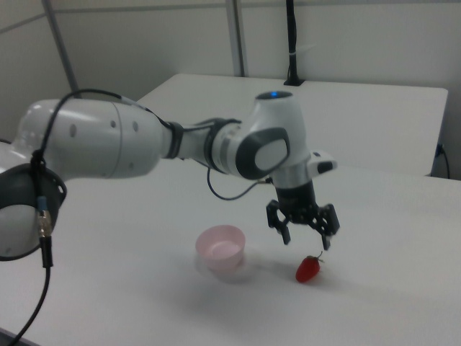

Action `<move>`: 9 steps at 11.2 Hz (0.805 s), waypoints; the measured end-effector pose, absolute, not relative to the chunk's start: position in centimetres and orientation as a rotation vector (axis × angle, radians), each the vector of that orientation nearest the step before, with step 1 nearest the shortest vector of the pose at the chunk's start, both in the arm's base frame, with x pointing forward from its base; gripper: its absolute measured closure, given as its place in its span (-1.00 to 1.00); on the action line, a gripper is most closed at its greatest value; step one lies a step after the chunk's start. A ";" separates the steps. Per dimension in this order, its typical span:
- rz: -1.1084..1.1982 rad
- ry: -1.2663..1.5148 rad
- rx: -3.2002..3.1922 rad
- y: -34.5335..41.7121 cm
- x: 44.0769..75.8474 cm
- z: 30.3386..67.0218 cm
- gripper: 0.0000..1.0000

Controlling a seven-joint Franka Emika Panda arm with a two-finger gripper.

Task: Pick up strawberry from bowl
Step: 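Open the gripper and raise it away from the strawberry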

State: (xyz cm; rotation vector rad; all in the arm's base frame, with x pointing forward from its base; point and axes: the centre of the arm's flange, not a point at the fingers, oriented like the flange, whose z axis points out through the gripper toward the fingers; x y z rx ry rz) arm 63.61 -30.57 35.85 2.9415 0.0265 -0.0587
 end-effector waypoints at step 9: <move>-0.033 -0.078 2.958 3.8 58.6 59.9 -1.00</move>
